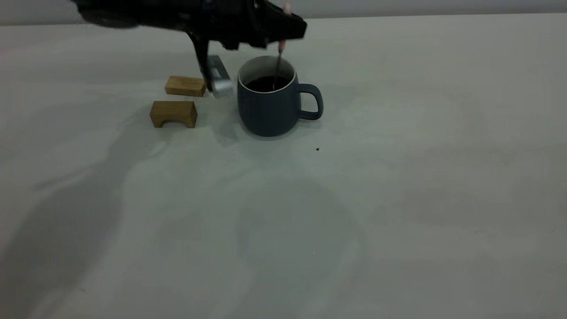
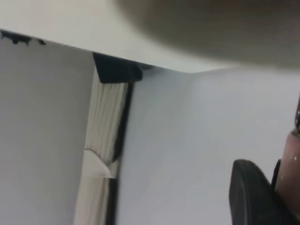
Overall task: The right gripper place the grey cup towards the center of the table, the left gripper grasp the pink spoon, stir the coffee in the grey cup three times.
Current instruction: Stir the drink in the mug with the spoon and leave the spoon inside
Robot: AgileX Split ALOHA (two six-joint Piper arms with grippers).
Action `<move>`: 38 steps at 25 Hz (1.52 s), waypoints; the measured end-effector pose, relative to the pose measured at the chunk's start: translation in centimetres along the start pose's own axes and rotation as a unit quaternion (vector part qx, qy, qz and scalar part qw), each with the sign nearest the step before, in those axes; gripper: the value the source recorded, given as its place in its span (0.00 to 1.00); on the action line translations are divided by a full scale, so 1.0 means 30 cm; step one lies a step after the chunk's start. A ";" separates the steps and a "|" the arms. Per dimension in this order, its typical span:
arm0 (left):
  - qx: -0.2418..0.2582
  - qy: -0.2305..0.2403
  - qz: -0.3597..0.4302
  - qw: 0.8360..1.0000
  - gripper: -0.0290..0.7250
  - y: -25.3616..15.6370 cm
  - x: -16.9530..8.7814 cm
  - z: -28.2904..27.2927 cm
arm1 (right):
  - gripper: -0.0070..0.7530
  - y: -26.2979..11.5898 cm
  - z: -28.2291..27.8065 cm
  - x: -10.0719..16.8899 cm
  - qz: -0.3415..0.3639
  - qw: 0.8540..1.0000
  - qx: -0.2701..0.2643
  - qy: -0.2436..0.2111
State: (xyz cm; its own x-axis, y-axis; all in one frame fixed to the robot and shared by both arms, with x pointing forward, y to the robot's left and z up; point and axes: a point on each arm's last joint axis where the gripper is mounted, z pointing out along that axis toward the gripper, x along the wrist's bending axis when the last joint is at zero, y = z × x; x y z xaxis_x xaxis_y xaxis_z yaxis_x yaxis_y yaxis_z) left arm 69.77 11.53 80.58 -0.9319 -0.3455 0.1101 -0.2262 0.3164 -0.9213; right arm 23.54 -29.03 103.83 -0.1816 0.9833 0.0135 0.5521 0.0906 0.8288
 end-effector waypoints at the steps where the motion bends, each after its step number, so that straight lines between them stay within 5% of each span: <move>1: 0.003 0.006 0.004 1.000 0.21 0.006 0.007 0.010 | 0.59 0.000 0.000 0.000 0.000 1.000 0.000 0.000; 11: -0.008 0.094 0.005 0.996 0.21 0.024 0.038 -0.027 | 0.59 0.000 0.000 0.000 0.000 1.000 0.000 0.000; 19: -0.005 0.036 -0.027 0.999 0.21 0.040 -0.034 -0.080 | 0.59 0.000 0.000 0.000 0.000 1.000 0.000 0.000; 26: 0.015 0.013 0.012 1.000 0.21 0.005 -0.001 -0.007 | 0.59 0.000 0.000 0.000 0.000 1.000 0.000 0.000; 38: 0.018 0.110 0.003 0.994 0.21 0.022 0.020 -0.071 | 0.59 0.000 0.000 0.000 0.000 1.000 0.000 0.000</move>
State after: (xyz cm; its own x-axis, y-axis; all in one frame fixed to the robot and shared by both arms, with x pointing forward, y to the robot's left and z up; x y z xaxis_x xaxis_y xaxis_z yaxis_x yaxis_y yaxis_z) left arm 68.45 13.43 80.84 -0.9734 -0.1418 0.1799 -0.2142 0.2849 -0.9343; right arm 23.54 -29.03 103.83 -0.1816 0.9833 0.0135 0.5521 0.0906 0.8288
